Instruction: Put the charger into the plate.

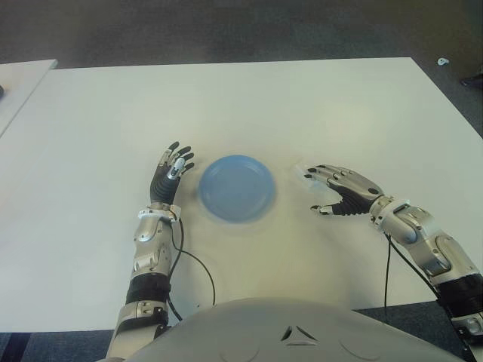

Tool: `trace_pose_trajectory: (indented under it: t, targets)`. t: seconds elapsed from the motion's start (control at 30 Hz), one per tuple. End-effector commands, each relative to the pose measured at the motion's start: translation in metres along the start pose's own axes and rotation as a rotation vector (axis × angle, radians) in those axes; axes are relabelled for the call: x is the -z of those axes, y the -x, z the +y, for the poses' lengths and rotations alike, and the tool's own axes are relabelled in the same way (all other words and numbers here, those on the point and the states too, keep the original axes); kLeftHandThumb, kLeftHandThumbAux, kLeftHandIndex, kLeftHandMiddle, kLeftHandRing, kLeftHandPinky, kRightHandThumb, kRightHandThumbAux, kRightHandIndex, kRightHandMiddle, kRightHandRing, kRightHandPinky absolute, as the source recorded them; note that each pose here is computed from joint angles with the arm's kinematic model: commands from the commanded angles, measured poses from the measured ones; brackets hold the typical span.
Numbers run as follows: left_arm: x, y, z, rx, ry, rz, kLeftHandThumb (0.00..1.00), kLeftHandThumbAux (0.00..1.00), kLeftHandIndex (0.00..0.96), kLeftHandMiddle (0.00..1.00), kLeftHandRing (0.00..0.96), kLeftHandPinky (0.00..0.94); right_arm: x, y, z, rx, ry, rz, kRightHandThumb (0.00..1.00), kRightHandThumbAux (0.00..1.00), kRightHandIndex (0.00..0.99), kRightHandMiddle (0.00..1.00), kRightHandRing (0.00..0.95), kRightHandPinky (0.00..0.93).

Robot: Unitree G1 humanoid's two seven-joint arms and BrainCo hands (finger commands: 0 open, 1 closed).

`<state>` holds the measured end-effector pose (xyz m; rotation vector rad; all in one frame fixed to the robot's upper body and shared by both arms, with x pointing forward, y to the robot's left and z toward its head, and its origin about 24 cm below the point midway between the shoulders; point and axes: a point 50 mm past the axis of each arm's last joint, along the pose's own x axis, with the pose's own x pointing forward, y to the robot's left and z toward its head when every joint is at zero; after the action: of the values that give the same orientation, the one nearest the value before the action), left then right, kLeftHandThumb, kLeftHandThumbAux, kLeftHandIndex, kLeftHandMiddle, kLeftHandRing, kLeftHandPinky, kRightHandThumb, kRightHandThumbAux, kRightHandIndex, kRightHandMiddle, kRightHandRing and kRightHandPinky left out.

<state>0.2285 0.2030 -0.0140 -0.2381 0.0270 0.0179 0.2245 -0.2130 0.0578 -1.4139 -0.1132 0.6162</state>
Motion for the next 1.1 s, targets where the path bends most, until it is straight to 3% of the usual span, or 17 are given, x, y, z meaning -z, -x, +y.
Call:
trace_pose_trajectory:
  t: [0.03,0.17,0.33,0.57,1.1]
  targets:
    - [0.003,0.003,0.004,-0.014,0.009,0.025,0.000,0.506,0.123,0.206,0.211,0.220,-0.002,0.000,-0.004,0.146,-0.020,0.023,0.085,0.364,0.000,0.000,0.091,0.000]
    - [0.003,0.002,0.004,-0.012,0.005,0.025,0.000,0.505,0.119,0.207,0.212,0.224,-0.003,-0.003,-0.008,0.316,-0.042,0.080,0.151,0.324,0.000,0.000,0.067,0.000]
    - [0.004,0.002,0.003,-0.010,0.007,0.027,0.000,0.505,0.117,0.212,0.219,0.233,-0.007,-0.007,-0.012,0.426,-0.060,0.115,0.236,0.266,0.000,0.000,0.020,0.000]
    - [0.005,0.001,0.002,-0.007,0.008,0.028,0.000,0.507,0.124,0.215,0.222,0.233,-0.011,-0.012,-0.017,0.480,-0.060,0.128,0.300,0.209,0.000,0.000,0.001,0.000]
    - [0.008,0.001,-0.001,-0.008,0.019,0.032,0.000,0.508,0.131,0.214,0.221,0.234,-0.017,-0.021,-0.026,0.560,-0.047,0.071,0.310,0.168,0.000,0.000,0.000,0.000]
